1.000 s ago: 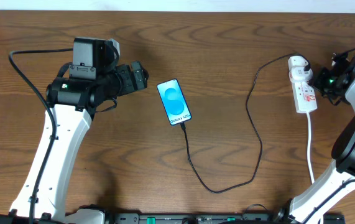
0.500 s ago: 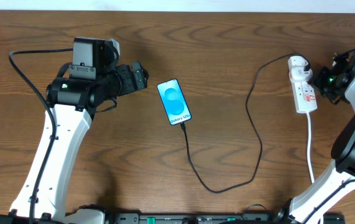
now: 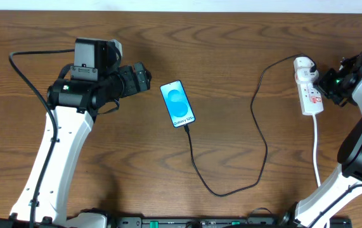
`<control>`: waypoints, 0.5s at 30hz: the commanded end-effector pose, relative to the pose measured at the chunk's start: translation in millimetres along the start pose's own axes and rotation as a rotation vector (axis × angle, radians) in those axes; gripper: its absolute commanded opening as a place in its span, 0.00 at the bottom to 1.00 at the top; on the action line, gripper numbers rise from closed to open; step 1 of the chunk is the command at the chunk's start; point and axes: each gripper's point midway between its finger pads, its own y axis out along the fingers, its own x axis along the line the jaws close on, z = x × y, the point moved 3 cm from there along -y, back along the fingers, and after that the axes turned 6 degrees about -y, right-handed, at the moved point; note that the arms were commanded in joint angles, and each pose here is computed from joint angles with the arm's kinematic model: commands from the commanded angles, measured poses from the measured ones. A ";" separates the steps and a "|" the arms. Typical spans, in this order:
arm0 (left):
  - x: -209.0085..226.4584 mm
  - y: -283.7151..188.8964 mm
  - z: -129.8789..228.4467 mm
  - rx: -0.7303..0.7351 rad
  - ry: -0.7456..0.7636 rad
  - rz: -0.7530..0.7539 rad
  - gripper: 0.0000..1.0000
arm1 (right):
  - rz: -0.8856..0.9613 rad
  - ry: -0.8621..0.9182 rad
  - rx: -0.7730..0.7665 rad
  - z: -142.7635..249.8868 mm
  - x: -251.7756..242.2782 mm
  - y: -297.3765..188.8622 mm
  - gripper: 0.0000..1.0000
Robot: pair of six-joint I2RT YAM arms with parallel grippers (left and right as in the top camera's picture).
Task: Plug charger to phone and switch on socket
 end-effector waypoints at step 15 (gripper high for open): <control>0.6 -3.6 -4.8 -0.021 0.006 -0.008 0.96 | 0.020 0.160 -0.004 0.6 -4.4 -26.5 0.01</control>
